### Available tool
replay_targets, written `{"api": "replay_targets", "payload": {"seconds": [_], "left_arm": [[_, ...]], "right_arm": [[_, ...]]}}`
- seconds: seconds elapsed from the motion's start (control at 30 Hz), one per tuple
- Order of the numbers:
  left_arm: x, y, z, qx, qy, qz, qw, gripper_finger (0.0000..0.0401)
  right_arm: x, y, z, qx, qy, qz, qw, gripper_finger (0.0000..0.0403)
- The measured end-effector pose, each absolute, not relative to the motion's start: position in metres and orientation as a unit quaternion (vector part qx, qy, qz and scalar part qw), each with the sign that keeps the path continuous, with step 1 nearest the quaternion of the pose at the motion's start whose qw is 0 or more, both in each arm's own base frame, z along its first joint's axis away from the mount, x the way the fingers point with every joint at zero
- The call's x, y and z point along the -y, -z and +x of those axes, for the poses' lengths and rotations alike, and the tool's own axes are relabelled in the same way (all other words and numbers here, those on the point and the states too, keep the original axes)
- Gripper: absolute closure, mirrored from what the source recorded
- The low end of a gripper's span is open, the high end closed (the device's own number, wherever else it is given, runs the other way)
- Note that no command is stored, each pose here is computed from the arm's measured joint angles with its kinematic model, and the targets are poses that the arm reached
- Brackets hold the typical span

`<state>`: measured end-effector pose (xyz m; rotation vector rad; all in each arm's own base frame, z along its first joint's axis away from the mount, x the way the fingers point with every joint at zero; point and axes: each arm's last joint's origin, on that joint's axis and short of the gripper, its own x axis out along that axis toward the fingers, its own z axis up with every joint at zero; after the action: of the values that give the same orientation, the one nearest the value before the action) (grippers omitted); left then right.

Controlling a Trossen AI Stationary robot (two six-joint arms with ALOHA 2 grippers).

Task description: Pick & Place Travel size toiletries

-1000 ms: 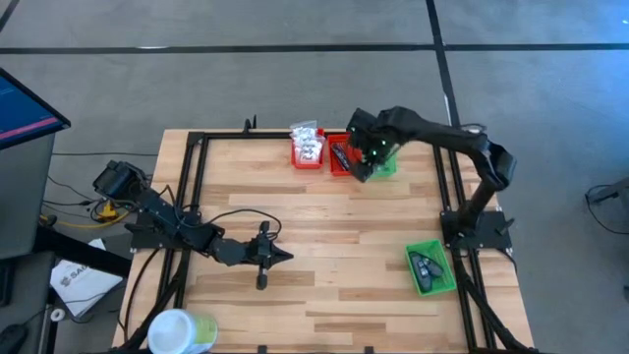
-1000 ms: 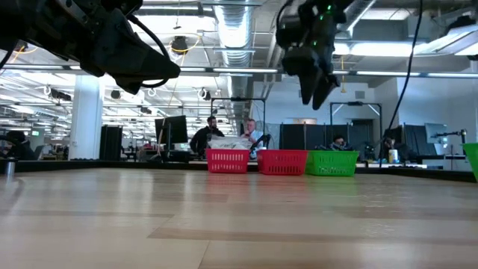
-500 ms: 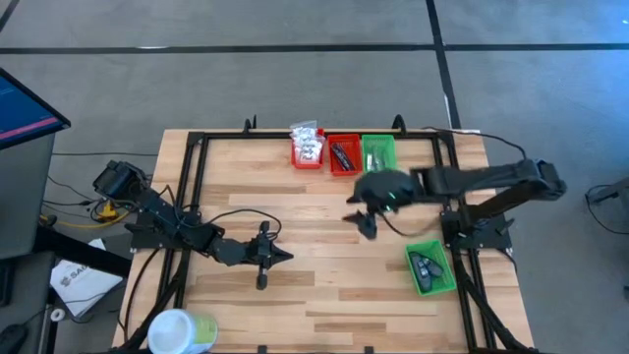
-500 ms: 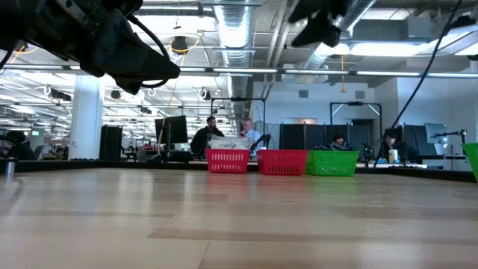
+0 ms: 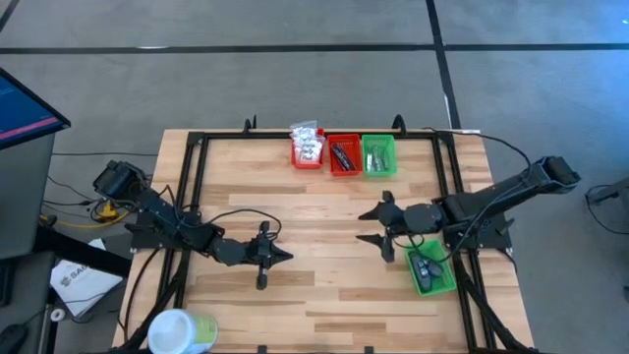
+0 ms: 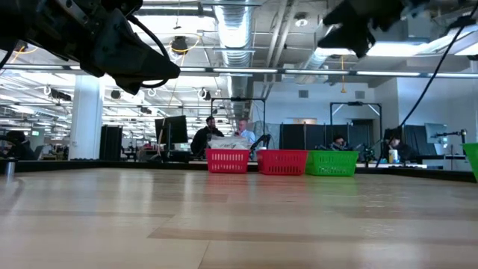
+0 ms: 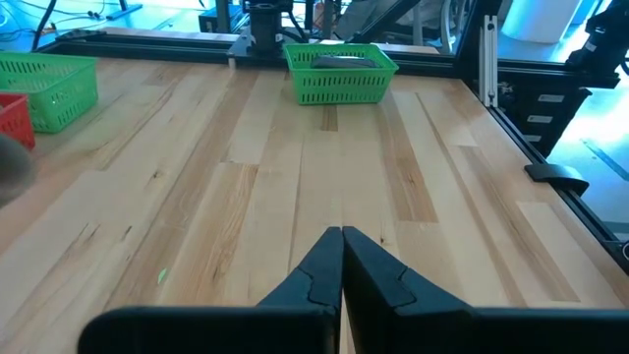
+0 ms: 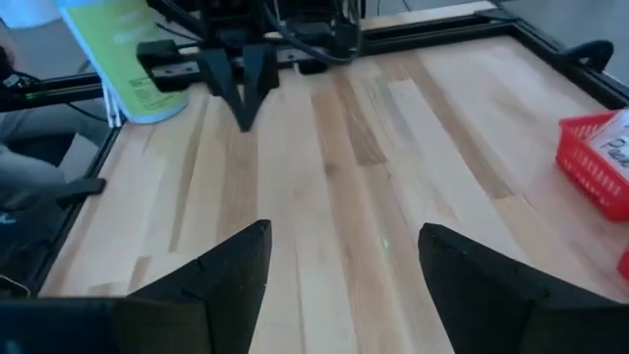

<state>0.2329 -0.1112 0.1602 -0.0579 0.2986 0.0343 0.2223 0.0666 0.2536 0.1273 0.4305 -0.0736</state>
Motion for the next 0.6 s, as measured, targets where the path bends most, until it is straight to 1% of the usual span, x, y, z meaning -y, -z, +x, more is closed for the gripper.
{"api": "replay_targets", "payload": {"seconds": [0.13, 0.37, 0.6], "left_arm": [[0.111, -0.16, 0.233, -0.149, -0.017, -0.028, 0.988, 0.04], [0.111, -0.16, 0.233, -0.149, -0.017, -0.028, 0.988, 0.04], [0.111, -0.16, 0.233, -0.149, -0.017, -0.028, 0.988, 0.04]], "right_arm": [[-0.06, -0.233, 0.209, -0.188, 0.034, 0.062, 0.98, 0.0154], [-0.048, -0.2, 0.178, -0.112, 0.027, 0.073, 0.991, 0.0154], [-0.032, -0.183, 0.151, -0.083, 0.045, 0.086, 0.992, 0.0154]]}}
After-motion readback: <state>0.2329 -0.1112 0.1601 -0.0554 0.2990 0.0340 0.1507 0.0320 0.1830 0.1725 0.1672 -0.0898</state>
